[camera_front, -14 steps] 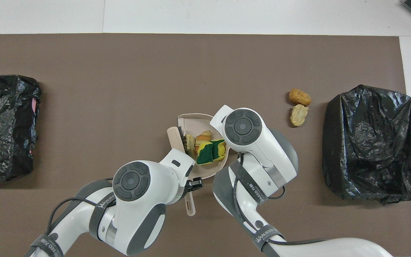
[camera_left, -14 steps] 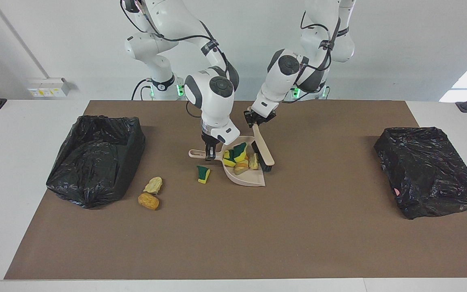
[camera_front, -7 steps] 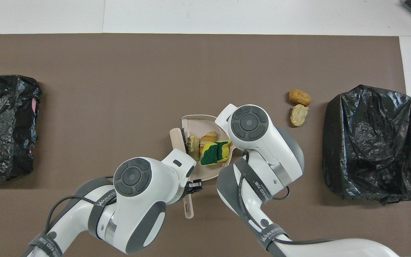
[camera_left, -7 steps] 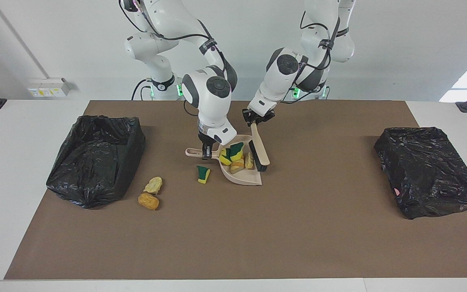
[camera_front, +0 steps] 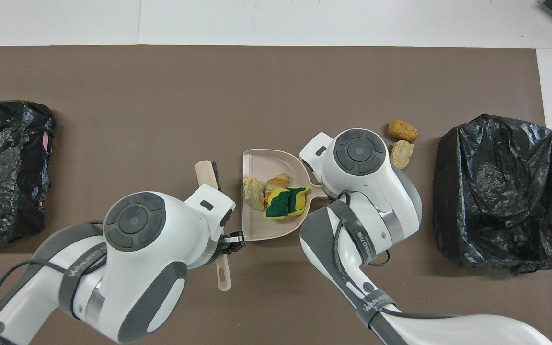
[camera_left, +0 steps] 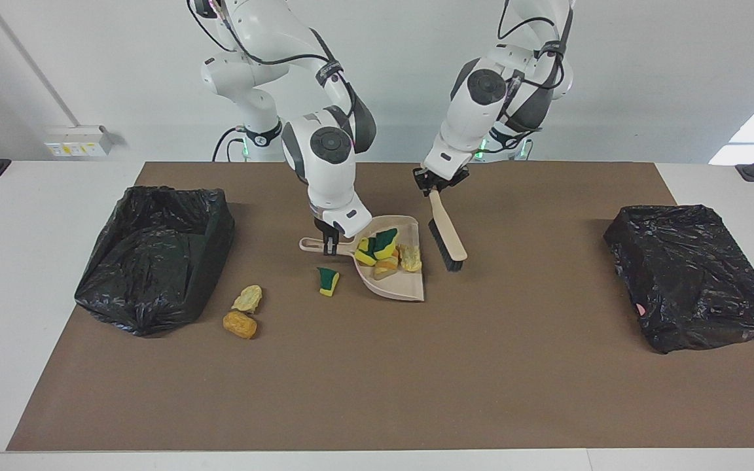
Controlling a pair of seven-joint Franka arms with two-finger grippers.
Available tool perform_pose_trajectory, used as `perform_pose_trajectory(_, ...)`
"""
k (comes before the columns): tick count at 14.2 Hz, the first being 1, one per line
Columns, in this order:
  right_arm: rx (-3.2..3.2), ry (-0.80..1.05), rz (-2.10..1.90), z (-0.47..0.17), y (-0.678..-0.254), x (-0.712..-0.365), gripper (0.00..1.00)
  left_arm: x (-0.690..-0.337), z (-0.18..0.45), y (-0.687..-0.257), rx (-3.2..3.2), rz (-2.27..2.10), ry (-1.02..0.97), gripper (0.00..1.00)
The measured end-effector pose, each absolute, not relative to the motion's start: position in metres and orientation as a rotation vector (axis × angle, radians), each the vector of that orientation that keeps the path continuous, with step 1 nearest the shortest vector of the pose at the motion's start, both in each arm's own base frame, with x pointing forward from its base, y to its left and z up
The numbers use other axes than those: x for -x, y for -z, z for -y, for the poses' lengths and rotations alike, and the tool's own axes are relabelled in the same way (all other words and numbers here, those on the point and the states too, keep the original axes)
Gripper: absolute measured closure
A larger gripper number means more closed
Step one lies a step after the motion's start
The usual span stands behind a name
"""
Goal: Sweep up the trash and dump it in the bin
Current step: 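Sweep the remaining crust into the dustpan with the left gripper's brush, then carry the loaded dustpan to the black bag with the right gripper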
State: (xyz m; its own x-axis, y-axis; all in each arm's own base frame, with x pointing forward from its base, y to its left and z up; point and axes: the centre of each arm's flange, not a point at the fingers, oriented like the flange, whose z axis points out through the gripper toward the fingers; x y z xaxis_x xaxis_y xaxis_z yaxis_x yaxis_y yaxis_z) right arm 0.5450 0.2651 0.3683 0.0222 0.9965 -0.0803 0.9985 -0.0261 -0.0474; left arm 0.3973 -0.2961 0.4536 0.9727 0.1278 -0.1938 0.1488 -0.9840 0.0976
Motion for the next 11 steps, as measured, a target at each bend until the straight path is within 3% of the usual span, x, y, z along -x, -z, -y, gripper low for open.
perform_pose_trajectory(4, -2.218, 0.08, -2.181, -0.258, -0.389, -0.55, 0.69, -0.36, 0.29, -0.468, -3.05, -0.15, 0.327, 0.74)
perform_pose_trajectory(11, -2.153, 0.054, -2.258, -0.173, -0.467, -0.581, 0.69, -0.31, 0.324, -0.405, -3.093, -0.072, 0.245, 0.74)
